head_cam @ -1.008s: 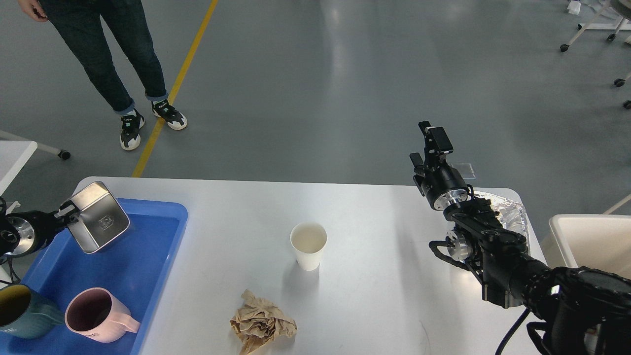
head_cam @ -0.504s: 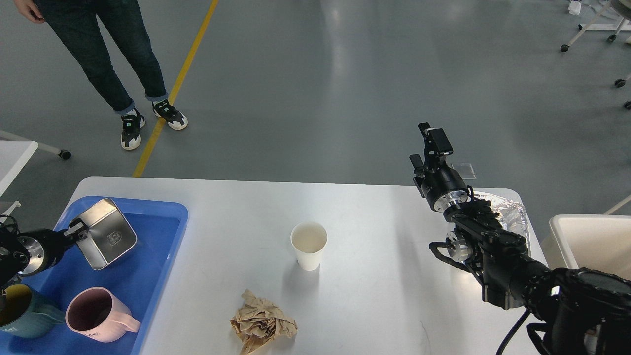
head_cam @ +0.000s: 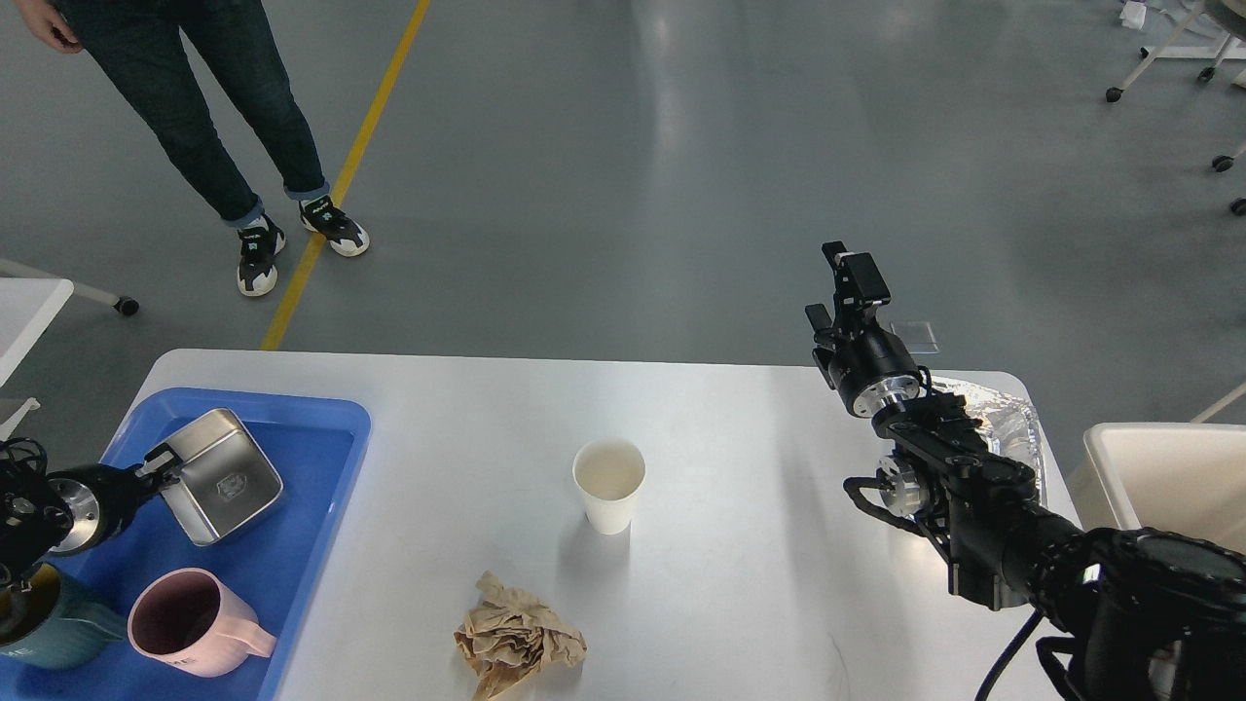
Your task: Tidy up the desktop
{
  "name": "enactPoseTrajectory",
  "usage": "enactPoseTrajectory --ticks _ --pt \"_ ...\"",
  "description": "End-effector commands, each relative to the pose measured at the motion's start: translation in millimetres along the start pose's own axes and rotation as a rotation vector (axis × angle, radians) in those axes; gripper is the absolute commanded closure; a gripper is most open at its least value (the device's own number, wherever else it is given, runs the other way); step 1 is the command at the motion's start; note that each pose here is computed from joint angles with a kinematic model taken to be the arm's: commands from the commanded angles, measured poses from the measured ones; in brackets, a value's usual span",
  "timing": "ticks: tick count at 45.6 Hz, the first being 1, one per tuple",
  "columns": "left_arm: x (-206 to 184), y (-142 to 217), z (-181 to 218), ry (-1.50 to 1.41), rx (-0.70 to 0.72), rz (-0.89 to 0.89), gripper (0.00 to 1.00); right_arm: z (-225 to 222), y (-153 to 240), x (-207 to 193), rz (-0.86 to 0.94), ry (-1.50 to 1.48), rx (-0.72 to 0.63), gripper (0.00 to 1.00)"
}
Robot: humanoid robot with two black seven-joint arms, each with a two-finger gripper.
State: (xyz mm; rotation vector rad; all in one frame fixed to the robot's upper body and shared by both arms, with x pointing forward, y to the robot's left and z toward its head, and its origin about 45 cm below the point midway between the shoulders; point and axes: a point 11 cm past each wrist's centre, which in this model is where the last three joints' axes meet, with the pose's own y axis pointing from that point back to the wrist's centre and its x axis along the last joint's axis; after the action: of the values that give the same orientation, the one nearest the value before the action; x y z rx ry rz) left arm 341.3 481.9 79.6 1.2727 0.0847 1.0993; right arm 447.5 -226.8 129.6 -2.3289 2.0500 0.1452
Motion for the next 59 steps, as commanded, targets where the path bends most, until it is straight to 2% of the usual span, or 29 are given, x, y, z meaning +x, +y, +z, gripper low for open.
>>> enactPoseTrajectory --ticks 1,4,11,19,24,29,32,38,45,53,59 --pt "-1 0 0 0.007 -0.001 -0.006 0.60 1 0 0 0.000 0.000 -0.001 0.00" --pt "0 0 1 0.010 -0.001 -0.003 0.54 1 1 0 0.001 0.000 -0.003 0.00" --pt "7 1 10 0.041 -0.029 0.004 0.17 1 1 0 0.001 0.000 -0.003 0.00" --pt "36 11 39 0.080 -0.094 0.017 0.04 1 0 -1 -0.001 -0.001 -0.001 0.00" --pt "79 33 69 0.069 -0.160 0.025 0.03 -1 -1 0 0.004 0.004 0.002 0.00" --pt "101 48 115 0.053 -0.264 0.026 0.03 -4 -2 -2 0.002 0.005 0.008 0.00" --pt "105 61 142 0.037 -0.334 -0.033 0.03 -3 -2 -4 0.004 0.006 0.008 0.00" --pt "89 90 198 0.080 -0.586 -0.235 0.03 -3 -3 -6 0.004 0.005 0.007 0.00" --pt "100 133 238 0.193 -0.867 -0.291 0.03 -4 -3 -4 0.005 0.009 0.007 0.00" --pt "105 180 265 0.321 -1.257 -0.427 0.03 -4 -4 -6 0.001 0.010 0.006 0.00" --pt "121 199 279 0.450 -1.456 -0.393 0.03 -4 -4 -5 0.002 0.011 0.005 0.00"
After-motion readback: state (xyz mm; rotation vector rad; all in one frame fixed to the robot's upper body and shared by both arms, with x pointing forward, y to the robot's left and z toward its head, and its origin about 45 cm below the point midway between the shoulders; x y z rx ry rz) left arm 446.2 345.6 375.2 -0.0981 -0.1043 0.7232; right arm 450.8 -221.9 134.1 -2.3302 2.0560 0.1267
